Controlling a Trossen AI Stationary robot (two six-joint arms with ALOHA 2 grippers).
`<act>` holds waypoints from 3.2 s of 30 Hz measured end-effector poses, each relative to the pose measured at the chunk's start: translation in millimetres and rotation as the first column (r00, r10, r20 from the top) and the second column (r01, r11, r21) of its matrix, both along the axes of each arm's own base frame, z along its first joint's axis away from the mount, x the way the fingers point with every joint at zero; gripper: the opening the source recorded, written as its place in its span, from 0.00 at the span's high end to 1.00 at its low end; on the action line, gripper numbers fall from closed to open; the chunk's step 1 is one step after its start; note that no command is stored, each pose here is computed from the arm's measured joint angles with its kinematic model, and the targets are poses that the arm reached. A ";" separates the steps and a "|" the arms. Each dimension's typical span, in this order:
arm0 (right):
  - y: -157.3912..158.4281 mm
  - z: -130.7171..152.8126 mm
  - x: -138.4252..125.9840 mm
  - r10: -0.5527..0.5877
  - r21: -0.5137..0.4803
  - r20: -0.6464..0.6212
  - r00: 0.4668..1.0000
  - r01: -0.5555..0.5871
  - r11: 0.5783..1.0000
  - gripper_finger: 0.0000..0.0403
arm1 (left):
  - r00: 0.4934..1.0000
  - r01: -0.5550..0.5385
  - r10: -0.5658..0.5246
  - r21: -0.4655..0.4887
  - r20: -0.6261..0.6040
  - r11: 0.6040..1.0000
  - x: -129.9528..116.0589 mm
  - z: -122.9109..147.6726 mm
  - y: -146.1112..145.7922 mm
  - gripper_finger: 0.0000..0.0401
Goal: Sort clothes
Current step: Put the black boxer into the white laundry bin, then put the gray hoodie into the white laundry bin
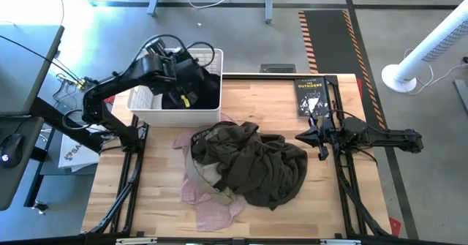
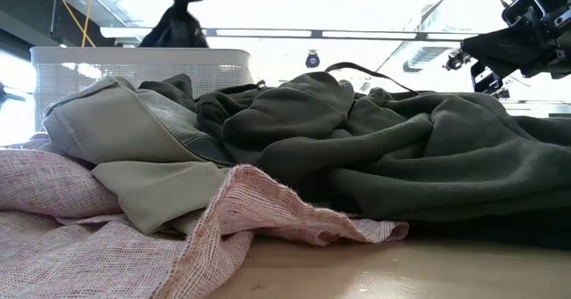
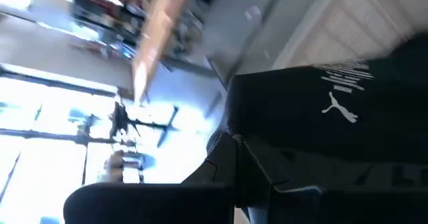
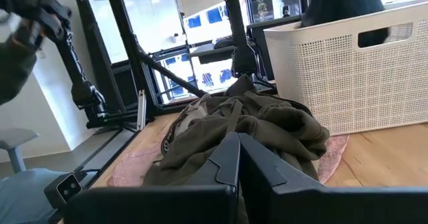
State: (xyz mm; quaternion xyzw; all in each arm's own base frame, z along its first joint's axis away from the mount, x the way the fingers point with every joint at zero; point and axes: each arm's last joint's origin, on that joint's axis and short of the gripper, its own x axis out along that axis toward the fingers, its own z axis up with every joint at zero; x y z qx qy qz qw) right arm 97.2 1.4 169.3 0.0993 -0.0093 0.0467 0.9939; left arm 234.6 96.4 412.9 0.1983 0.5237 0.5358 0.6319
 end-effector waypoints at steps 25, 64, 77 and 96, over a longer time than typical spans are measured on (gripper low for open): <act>0.0 0.0 0.0 0.000 0.000 0.000 1.000 0.000 1.000 1.00 | 0.979 -0.012 0.122 -0.548 0.164 0.836 -32.5 -188.5 75.0 0.87; 0.0 -0.1 0.0 0.000 0.000 0.000 1.000 0.000 1.000 1.00 | 0.899 0.107 0.211 -0.661 0.383 0.743 -38.2 -229.7 89.1 0.68; 0.0 0.0 0.0 0.000 0.000 0.000 1.000 0.000 1.000 1.00 | 0.905 0.061 0.233 -0.651 0.355 0.757 -54.9 -202.8 91.7 0.68; 0.0 0.0 0.0 0.000 0.000 0.000 1.000 0.000 1.000 1.00 | 0.447 0.527 -0.155 -0.119 0.881 0.841 -111.2 -71.9 -64.1 0.68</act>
